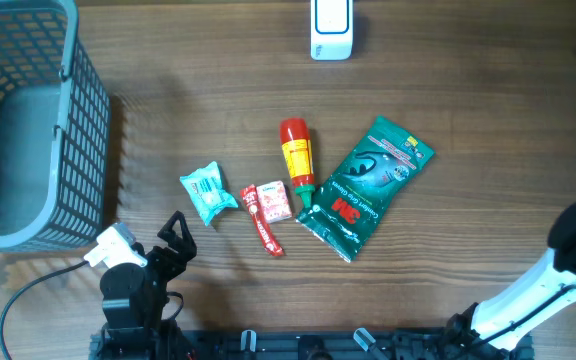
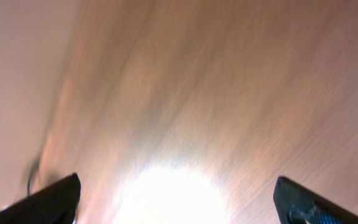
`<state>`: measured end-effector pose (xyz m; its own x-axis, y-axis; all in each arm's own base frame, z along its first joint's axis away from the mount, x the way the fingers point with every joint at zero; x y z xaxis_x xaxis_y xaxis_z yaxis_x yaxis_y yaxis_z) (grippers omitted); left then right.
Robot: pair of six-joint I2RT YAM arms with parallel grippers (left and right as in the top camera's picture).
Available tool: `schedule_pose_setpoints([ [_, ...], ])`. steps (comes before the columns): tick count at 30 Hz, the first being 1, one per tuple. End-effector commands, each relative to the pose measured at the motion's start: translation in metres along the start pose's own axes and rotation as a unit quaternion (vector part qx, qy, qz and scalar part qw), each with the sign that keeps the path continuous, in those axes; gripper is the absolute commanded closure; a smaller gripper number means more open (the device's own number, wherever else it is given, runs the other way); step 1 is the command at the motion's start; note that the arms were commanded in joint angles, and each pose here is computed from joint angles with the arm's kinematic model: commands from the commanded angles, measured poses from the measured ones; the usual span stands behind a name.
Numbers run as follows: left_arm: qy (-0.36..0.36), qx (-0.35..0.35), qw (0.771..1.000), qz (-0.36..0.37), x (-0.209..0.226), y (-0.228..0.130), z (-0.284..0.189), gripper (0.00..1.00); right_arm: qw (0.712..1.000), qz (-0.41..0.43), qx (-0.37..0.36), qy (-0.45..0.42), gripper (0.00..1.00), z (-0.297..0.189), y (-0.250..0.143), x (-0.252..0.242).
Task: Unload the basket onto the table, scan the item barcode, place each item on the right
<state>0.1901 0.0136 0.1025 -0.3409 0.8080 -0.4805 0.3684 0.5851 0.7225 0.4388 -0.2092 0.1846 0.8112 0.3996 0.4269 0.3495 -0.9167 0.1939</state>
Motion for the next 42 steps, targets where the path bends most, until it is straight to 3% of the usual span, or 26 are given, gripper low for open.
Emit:
schedule_pose_setpoints([
  [1,0.007,0.002,1.000,-0.003,0.003,-0.003,0.002,0.00,0.997,-0.035,0.075,-0.004,0.00,0.015,-0.064,0.031],
  [6,0.007,0.002,1.000,-0.003,0.003,-0.003,0.002,0.00,0.975,-0.177,0.135,0.009,0.00,0.025,-0.158,0.081],
  [10,0.007,0.002,1.000,-0.003,0.003,-0.003,0.002,0.00,0.934,-0.301,0.193,0.027,0.01,0.020,-0.243,0.107],
  [17,0.007,0.002,1.000,-0.003,0.003,-0.003,0.002,0.00,0.807,-0.543,0.230,0.033,0.00,0.013,-0.371,0.111],
  [21,0.007,0.002,1.000,-0.003,0.003,-0.003,0.002,0.00,0.775,-0.610,0.157,-0.046,0.00,0.032,-0.392,0.098],
  [25,0.007,0.002,1.000,-0.003,0.003,-0.003,0.002,0.00,0.749,-0.648,0.134,-0.041,0.00,0.051,-0.424,0.093],
  [36,0.007,0.002,1.000,-0.003,0.003,-0.003,0.002,0.00,0.715,-0.697,0.034,-0.051,0.00,0.092,-0.458,0.092],
  [42,0.007,0.002,1.000,-0.003,0.003,-0.003,0.002,0.00,0.695,-0.714,0.037,-0.074,0.01,0.126,-0.478,0.075],
])
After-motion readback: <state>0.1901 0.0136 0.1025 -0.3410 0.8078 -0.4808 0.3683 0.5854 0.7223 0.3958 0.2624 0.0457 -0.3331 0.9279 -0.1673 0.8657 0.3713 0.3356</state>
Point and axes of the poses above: each gripper's point midway between its finger pads, its own z axis out along the fingers, its own x axis along the line the jaws close on, y = z × x, the point moved 1 cm from there along -z, back along the fingers, and after that the axes turned 4 degrees about z, right-handed, at the moved point
